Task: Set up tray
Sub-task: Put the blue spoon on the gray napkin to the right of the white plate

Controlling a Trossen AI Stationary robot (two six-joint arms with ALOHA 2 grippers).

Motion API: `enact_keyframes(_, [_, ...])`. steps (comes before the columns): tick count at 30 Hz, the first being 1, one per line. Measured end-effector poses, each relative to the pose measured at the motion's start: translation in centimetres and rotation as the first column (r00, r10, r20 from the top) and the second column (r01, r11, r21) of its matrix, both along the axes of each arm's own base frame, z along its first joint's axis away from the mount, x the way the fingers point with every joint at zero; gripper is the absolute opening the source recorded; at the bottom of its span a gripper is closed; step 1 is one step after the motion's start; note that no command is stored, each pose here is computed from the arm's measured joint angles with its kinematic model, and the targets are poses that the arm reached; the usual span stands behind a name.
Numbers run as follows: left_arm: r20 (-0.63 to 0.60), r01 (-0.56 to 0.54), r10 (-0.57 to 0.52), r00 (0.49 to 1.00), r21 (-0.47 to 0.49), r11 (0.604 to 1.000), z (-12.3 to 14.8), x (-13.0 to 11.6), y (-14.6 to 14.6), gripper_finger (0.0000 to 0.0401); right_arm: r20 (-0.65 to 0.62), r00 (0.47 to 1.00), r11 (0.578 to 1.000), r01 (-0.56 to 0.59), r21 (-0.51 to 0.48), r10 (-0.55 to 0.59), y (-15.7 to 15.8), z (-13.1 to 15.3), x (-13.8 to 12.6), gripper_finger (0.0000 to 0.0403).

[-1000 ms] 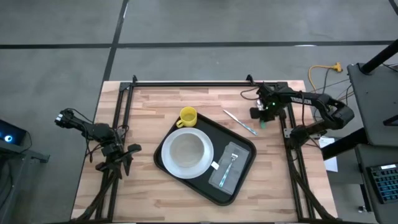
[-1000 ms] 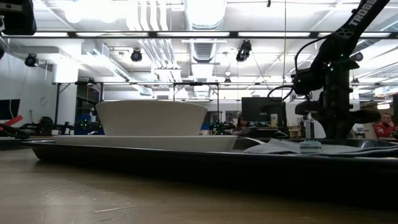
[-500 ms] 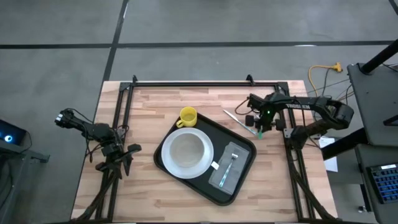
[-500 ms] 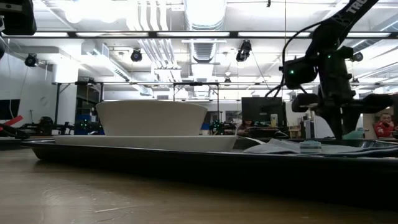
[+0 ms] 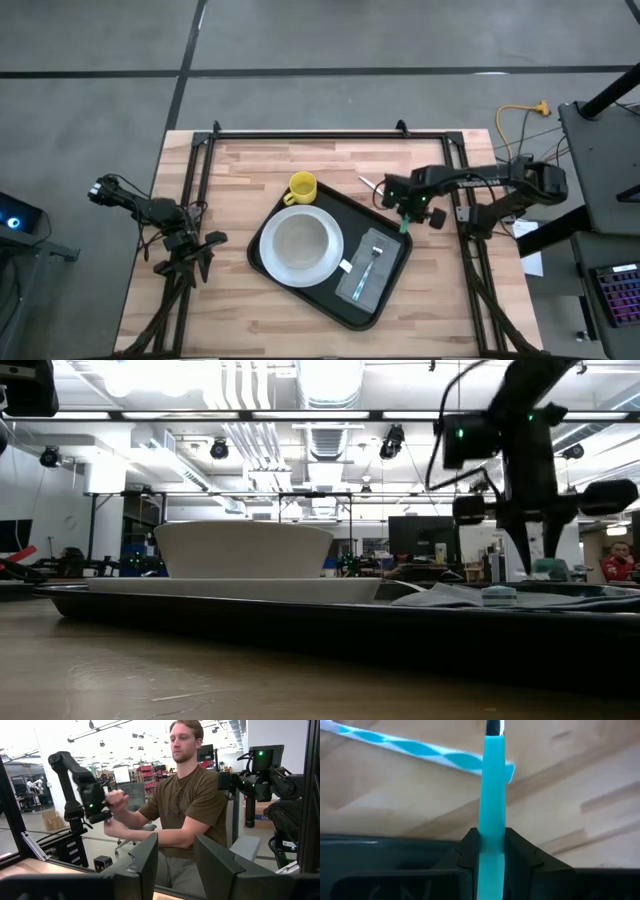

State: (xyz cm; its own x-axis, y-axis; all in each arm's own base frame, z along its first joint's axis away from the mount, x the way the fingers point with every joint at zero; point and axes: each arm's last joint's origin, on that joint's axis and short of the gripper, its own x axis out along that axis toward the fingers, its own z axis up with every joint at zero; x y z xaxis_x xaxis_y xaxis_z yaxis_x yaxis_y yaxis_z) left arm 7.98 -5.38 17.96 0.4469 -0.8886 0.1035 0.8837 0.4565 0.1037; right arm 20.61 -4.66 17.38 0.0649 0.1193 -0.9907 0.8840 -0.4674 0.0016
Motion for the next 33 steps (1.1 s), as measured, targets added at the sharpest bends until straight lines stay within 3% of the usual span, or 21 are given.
enact_keyframes(6, [0.0, 0.0, 0.0, 1.0, 0.0, 1.0, 0.0, 0.0, 0.0, 0.0112, 0.027, 0.995, 0.995, 0.101, -0.018, -0.1, 3.8, 1.4, 1.8, 0.0051])
enact_keyframes(15, [0.0, 0.0, 0.0, 1.0, 0.0, 1.0, 0.0, 0.0, 0.0, 0.0112, 0.077, 0.996, 0.998, 0.044, -0.046, -0.04, 6.2, 2.9, 3.7, 0.0051])
enact_keyframes(19, [-0.001, 0.0, 0.0, 1.0, 0.0, 1.0, 0.0, 0.0, 0.0, 0.0112, 0.039, 0.993, 0.993, 0.114, -0.041, -0.112, 7.5, 2.3, 4.6, 0.0051])
enact_keyframes(33, [-0.001, 0.0, 0.0, 1.0, 0.0, 1.0, 0.0, 0.0, 0.0, 0.0112, -0.092, 0.995, 0.983, 0.017, -0.185, -0.035, 11.8, 3.2, 13.3, 0.0051])
